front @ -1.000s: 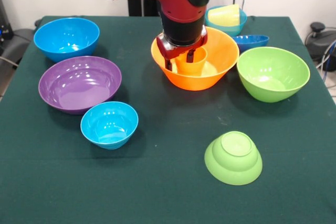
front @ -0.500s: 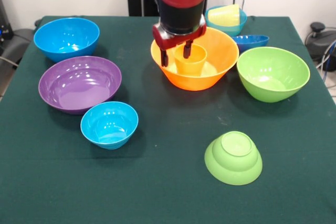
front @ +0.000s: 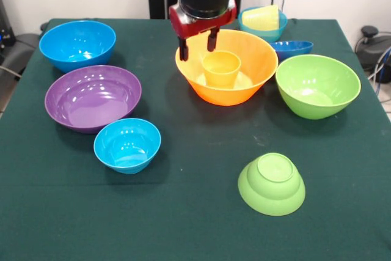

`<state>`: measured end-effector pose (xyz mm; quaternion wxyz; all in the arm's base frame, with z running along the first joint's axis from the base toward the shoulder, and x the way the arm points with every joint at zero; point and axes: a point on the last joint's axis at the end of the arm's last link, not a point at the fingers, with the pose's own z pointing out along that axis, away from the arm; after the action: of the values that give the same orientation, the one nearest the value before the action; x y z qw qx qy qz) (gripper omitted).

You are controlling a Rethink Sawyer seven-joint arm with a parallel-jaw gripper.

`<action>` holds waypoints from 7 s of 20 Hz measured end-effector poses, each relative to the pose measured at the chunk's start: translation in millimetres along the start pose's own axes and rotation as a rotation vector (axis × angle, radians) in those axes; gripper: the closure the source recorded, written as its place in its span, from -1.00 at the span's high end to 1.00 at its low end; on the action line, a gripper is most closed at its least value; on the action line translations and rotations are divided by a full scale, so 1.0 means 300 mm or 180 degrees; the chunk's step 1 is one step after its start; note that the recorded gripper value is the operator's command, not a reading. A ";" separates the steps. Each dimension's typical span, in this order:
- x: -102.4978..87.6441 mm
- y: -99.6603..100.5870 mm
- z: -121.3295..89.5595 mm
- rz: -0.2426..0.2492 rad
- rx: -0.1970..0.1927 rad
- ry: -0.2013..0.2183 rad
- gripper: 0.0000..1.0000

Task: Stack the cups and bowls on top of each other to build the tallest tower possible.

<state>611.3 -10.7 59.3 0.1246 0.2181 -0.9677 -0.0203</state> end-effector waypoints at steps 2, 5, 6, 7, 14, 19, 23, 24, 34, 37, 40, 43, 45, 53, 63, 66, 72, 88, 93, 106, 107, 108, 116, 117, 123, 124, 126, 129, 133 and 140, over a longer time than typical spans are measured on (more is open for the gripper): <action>0.006 -0.002 -0.021 0.0006 -0.0004 0.0029 1.00; 0.015 -0.005 -0.044 0.0014 -0.0014 0.0077 1.00; 0.017 -0.006 -0.047 0.0017 -0.0019 0.0089 1.00; 0.018 -0.008 -0.048 0.0021 -0.0027 0.0102 1.00; 0.006 -0.053 -0.055 0.0070 -0.0075 0.0134 1.00; -0.013 -0.132 -0.073 0.0163 -0.0073 0.0117 1.00; -0.029 -0.175 -0.087 0.0208 -0.0045 0.0064 1.00; -0.031 -0.182 -0.090 0.0216 -0.0037 0.0053 1.00; -0.091 -0.249 -0.116 0.0263 0.0042 -0.0077 1.00; -0.115 -0.265 -0.100 0.0266 0.0046 -0.0101 1.00; -0.136 -0.275 -0.080 0.0269 0.0032 -0.0116 1.00; -0.152 -0.278 -0.055 0.0268 0.0009 -0.0118 1.00; -0.156 -0.275 -0.034 0.0262 -0.0012 -0.0104 1.00; -0.170 -0.236 -0.010 0.0204 -0.0029 -0.0070 1.00; -0.241 -0.141 -0.030 0.0047 0.0028 -0.0086 1.00; -0.265 -0.133 -0.052 0.0026 0.0050 -0.0096 1.00; -0.287 -0.122 -0.089 0.0003 0.0074 -0.0085 1.00; -0.257 0.001 -0.217 -0.0131 0.0145 -0.0102 1.00; -0.219 0.040 -0.205 -0.0163 0.0108 -0.0048 1.00; -0.173 0.141 -0.128 -0.0288 0.0153 -0.0170 1.00; -0.170 0.146 -0.124 -0.0293 0.0154 -0.0175 1.00; -0.161 0.159 -0.112 -0.0308 0.0156 -0.0181 1.00; -0.111 0.227 -0.070 -0.0367 0.0151 -0.0154 1.00; -0.103 0.238 -0.063 -0.0375 0.0148 -0.0146 1.00; -0.066 0.313 -0.013 -0.0442 0.0108 -0.0096 1.00; -0.064 0.319 -0.009 -0.0442 0.0099 -0.0103 1.00; -0.062 0.339 0.008 -0.0429 0.0056 -0.0148 1.00; -0.067 0.357 0.028 -0.0381 0.0004 -0.0264 1.00; -0.078 0.369 0.042 -0.0309 -0.0022 -0.0450 1.00; -0.092 0.379 0.048 -0.0233 -0.0061 -0.0684 1.00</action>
<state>584.3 103.7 49.6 0.0213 0.2486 -0.9667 -0.0573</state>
